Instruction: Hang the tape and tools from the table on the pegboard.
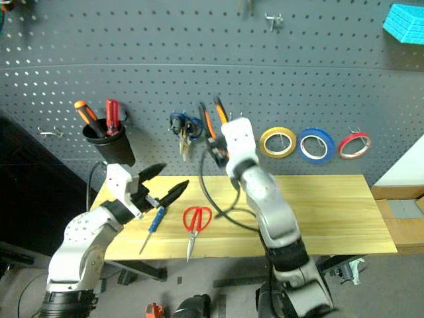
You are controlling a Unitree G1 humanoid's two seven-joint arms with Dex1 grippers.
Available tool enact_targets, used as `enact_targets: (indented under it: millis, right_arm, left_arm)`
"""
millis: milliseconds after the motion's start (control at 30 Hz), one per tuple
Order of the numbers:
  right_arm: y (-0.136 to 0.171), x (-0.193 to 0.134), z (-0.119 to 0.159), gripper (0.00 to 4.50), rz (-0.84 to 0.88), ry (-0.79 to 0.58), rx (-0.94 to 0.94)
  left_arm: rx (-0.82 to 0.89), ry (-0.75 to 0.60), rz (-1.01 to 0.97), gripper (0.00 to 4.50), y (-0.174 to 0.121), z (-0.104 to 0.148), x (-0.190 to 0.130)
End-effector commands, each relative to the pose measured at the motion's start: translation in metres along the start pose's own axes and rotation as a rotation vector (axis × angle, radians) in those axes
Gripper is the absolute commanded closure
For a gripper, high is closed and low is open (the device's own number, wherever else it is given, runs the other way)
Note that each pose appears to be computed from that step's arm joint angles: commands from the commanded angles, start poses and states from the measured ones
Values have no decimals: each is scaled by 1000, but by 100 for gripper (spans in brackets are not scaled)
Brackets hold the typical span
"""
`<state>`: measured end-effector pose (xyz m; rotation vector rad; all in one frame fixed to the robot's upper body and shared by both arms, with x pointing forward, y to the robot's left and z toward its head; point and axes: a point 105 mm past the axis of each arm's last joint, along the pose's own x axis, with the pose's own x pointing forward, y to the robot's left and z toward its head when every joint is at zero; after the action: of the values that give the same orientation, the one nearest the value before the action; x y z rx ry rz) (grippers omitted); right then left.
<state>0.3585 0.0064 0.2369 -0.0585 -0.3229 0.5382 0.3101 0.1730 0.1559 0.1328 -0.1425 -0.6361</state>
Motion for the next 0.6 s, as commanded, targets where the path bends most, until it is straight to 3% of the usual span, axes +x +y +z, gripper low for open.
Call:
enact_targets:
  millis: [33,267,600]
  right_arm:
    - [-7,21,40,171,-14,-180,-65]
    - [-33,58,61,171,-57,-294,-210]
    - [-69,65,38,171,-159,-284,-298]
  left_arm:
    - [29,-84,-27,0,-9,25,10]
    - [46,-74,-41,0,-21,34,28]
    - [45,-87,-37,0,-22,37,36]
